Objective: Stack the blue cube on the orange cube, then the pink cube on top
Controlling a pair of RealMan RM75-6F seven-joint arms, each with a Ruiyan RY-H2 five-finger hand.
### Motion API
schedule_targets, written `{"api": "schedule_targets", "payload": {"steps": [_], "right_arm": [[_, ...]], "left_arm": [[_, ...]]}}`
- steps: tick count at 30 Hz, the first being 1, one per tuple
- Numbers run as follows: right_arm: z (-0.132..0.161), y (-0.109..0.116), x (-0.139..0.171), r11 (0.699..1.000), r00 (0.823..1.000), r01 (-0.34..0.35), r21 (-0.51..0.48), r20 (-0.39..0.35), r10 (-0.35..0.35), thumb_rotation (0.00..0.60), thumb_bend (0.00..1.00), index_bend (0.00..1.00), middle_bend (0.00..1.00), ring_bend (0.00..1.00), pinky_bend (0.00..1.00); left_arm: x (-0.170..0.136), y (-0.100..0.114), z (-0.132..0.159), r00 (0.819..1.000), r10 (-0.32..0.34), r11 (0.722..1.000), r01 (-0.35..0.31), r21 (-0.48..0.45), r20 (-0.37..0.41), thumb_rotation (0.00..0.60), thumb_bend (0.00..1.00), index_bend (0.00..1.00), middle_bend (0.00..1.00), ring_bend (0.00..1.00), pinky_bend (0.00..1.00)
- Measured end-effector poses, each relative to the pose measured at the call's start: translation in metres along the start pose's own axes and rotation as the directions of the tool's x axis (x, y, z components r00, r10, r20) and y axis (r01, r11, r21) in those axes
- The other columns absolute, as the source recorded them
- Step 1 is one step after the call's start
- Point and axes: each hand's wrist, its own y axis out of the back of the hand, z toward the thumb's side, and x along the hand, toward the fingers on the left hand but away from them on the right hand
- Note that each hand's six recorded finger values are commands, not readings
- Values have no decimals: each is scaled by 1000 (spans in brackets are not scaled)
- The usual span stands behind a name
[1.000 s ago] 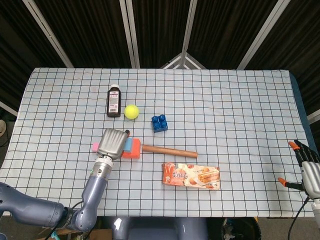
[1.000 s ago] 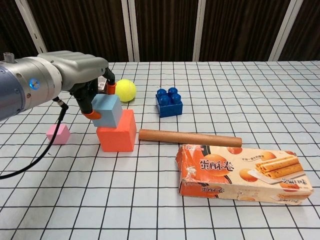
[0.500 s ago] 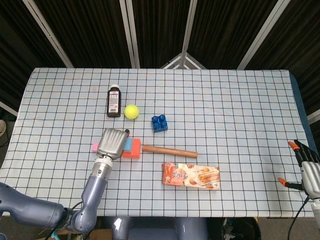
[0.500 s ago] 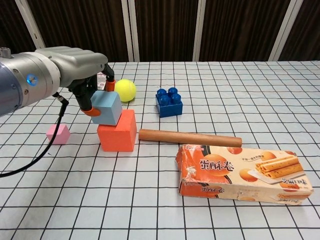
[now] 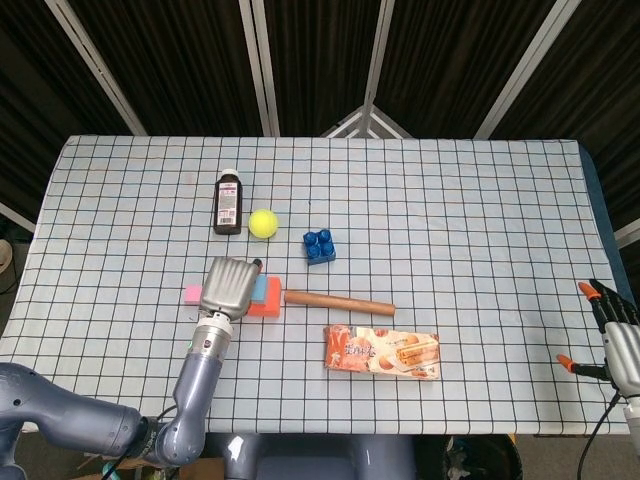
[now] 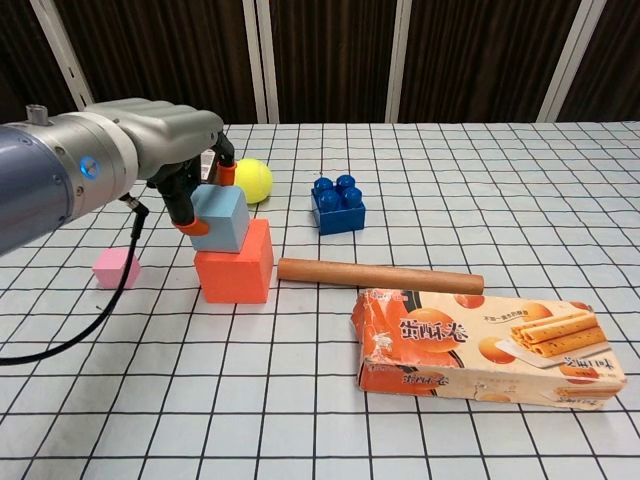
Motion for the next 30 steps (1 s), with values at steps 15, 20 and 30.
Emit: {"api": "schedule_targets", "payload": {"steps": [15, 20, 30], "right_arm": [[0, 0, 0, 1000, 1000, -2, -3, -2, 2, 600, 129, 0, 7, 29, 103], [-1, 0, 0, 1000, 1000, -2, -3, 1, 2, 600, 129, 0, 7, 29, 103], [-2, 1, 0, 1000, 1000, 0, -3, 5, 0, 600, 128, 0, 7, 29, 103]], "left_arm": [[-5, 4, 9, 998, 7, 1000, -7, -1, -63, 600, 332, 442, 884, 854, 905], [-4, 2, 10, 998, 0, 1000, 0, 2, -63, 600, 332, 442, 884, 854, 905], [-2, 0, 13, 999, -3, 1000, 3, -9, -49, 600, 331, 442, 884, 854, 905]]}}
